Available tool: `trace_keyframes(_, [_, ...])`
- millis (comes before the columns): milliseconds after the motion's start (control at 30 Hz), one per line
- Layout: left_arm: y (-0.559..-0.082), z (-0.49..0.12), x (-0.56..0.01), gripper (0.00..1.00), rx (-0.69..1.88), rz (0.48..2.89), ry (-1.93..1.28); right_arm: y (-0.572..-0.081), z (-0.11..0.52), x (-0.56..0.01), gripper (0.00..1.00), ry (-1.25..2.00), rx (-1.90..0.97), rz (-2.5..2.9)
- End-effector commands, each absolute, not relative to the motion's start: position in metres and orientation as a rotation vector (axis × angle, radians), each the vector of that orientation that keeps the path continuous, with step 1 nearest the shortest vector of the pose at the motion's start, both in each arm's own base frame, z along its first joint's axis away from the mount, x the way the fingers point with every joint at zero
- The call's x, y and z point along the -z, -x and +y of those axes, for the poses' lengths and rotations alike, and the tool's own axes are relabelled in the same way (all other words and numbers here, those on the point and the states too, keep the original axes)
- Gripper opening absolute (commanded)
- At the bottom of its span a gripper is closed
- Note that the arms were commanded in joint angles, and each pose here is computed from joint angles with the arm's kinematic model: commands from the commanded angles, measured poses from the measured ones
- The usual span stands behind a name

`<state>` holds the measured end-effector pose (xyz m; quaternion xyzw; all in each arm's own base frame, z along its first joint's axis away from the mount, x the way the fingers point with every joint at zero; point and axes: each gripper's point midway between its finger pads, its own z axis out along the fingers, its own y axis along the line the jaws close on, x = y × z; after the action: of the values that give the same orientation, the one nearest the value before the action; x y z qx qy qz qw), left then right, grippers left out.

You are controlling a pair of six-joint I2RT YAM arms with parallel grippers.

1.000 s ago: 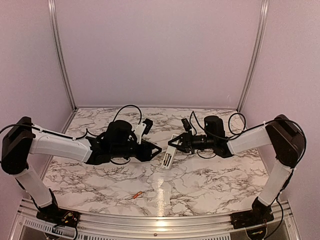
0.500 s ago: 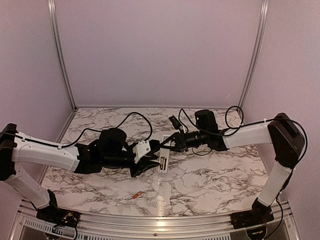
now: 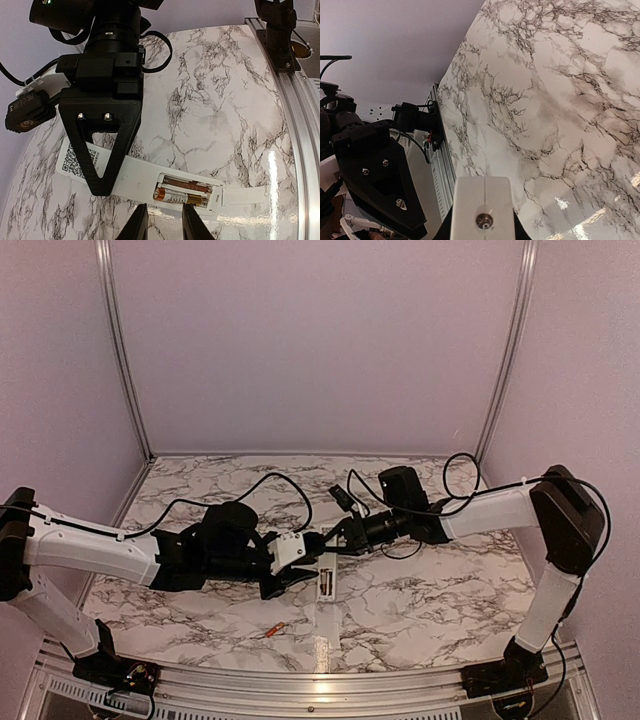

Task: Load the batteries into the remote control
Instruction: Load the battery into the battery compartment.

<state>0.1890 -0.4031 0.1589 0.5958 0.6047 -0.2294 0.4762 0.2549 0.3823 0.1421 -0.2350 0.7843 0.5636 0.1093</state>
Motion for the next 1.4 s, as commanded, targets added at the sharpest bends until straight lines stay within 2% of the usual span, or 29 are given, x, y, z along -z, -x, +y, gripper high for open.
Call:
trace_keyframes(0, [-0.193,-0.406,-0.158,0.25,0.511,1.478,-1.465,-0.254,0.393,-0.153,0.0,0.749,-1.667,2.268])
trace_keyframes(1367, [-0.198,-0.414,-0.143,0.22,0.451,1.526,-1.51,-0.247,0.404,-0.155,0.0,0.806,-1.675,2.262])
